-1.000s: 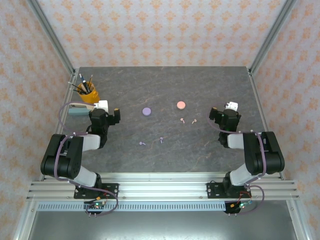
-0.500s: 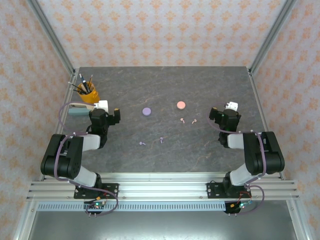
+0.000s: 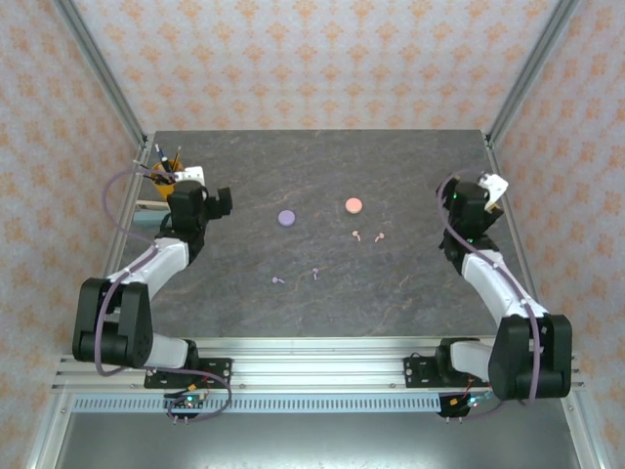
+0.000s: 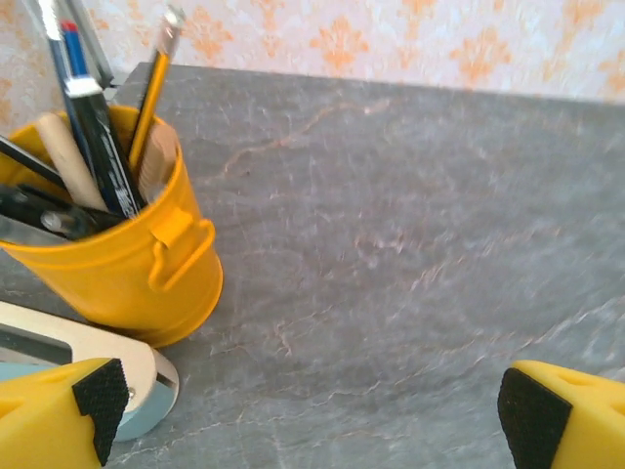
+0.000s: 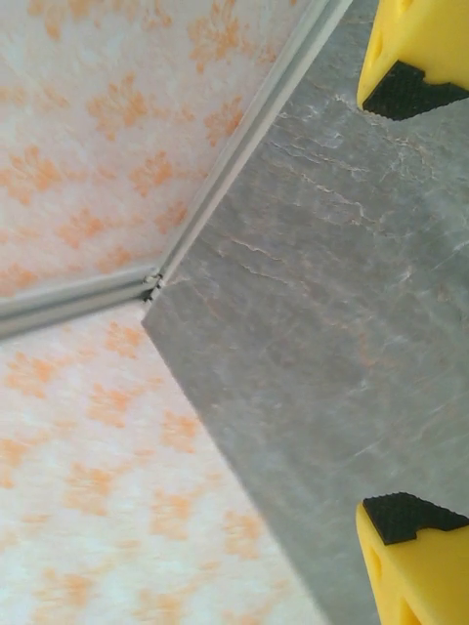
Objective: Insert the wireless bluetooth earbuds into the charging case
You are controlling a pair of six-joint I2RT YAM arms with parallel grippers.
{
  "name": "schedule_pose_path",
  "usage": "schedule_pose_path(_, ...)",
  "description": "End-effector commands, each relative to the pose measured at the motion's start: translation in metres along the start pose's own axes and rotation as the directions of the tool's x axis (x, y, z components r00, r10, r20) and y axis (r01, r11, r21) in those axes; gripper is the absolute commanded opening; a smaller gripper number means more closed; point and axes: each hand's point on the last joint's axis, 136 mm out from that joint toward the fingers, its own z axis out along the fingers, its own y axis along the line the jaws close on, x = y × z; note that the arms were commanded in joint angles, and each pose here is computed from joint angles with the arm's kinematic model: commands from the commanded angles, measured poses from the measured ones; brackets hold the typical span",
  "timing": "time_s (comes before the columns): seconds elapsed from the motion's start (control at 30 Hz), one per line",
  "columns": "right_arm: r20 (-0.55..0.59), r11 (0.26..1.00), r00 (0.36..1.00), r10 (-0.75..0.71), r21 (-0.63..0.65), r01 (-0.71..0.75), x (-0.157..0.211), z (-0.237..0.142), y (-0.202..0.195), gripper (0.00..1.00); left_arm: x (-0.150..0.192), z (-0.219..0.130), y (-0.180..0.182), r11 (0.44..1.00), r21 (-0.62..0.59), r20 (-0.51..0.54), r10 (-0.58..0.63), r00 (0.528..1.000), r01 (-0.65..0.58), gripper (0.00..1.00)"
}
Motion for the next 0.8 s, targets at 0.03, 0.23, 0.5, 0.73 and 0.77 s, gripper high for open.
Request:
schedule_pose_path(0.03,-0.263,0.992,0.964,0.034,0.126,-0.001,0.032,-0.011,-0.017,1.00,0.006,-0.025,-0.001,0.990,-0.022,-0.175,-0.140,0.975,0.138,1.00)
schedule_pose_path(0.23,-0.534,0.993,0.844,-0.050,-0.118,-0.015,0.064,-0.028,0.041,0.85,0.003,-0.041,-0.027,0.959,0.038,-0.280,-0.261,0.924,0.282,1.00)
schedule_pose_path(0.5,-0.703,0.962,0.689,-0.180,-0.271,-0.025,0.117,-0.066,0.121,0.76,0.014,-0.043,-0.061,0.927,0.042,-0.416,-0.322,0.850,0.372,1.00)
schedule_pose_path(0.73,-0.748,0.954,0.619,-0.240,-0.301,0.006,0.158,-0.091,0.171,0.74,0.021,-0.017,-0.110,0.908,0.100,-0.530,-0.298,0.794,0.407,1.00)
schedule_pose_path(0.77,-0.751,0.955,0.615,-0.240,-0.297,0.010,0.163,-0.092,0.173,0.74,0.023,-0.013,-0.119,0.911,0.116,-0.542,-0.275,0.794,0.395,1.00)
